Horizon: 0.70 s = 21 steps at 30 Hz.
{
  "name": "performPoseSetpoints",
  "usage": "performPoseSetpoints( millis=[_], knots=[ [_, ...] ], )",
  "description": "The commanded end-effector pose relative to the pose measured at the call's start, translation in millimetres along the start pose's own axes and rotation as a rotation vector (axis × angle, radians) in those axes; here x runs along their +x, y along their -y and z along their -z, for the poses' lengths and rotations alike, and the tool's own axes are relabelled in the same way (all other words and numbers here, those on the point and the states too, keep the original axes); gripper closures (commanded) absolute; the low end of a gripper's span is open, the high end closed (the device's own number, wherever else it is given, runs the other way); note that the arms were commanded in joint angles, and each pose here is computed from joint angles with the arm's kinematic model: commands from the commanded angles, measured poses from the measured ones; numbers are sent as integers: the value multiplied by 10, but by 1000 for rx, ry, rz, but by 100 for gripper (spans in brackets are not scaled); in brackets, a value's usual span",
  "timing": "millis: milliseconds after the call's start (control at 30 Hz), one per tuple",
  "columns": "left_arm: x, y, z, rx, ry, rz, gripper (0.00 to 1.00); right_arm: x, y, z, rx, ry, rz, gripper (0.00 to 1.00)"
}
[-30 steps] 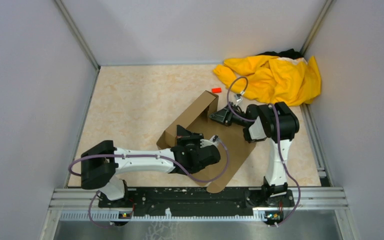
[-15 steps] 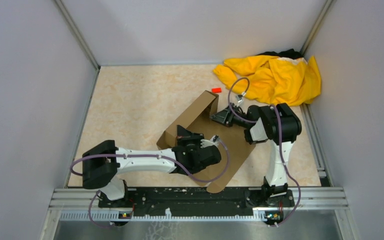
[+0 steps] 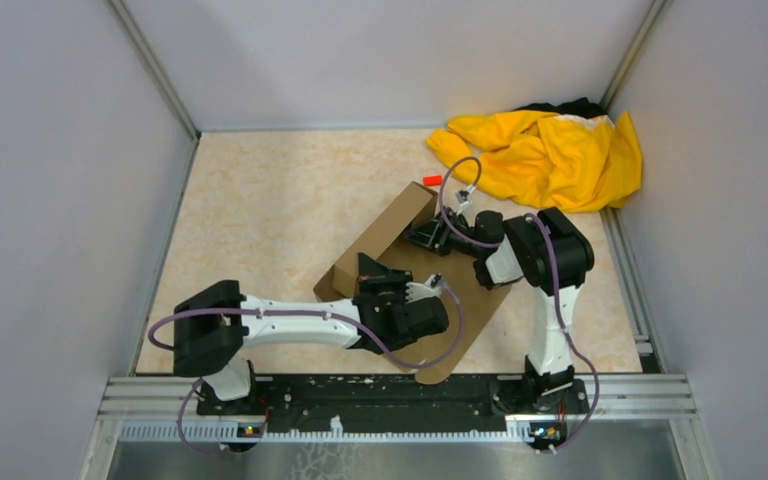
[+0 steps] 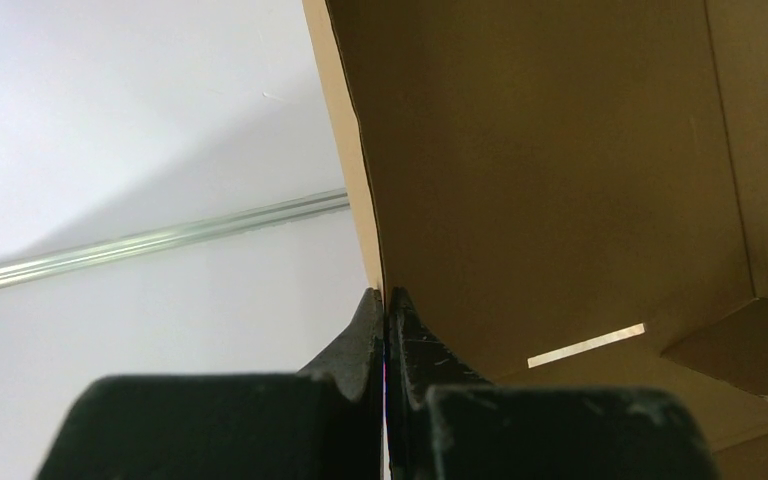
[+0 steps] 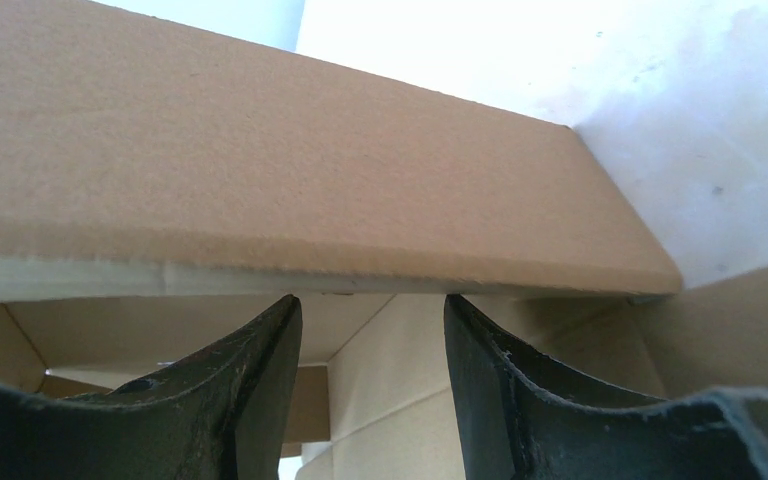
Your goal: Fold the paper box
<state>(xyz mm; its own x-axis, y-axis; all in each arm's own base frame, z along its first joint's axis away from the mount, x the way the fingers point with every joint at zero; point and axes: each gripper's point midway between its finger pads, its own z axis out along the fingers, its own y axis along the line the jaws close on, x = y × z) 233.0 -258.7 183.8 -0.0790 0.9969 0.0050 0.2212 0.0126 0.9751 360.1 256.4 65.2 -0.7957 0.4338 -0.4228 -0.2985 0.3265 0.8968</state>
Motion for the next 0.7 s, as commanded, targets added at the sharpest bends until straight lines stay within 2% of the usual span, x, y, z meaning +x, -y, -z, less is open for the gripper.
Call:
performPoseSetpoints(
  millis=[0, 367, 667],
  knots=[
    [-167, 433, 36, 162, 80, -14, 100, -217, -283, -213, -62, 85, 81, 46],
    [-171, 652, 27, 189, 64, -34, 100, -123, -427, -107, -125, 84, 80, 46],
    [-187, 809, 36, 210, 59, -61, 100, 3, -493, 89, -175, 24, 78, 44]
  ],
)
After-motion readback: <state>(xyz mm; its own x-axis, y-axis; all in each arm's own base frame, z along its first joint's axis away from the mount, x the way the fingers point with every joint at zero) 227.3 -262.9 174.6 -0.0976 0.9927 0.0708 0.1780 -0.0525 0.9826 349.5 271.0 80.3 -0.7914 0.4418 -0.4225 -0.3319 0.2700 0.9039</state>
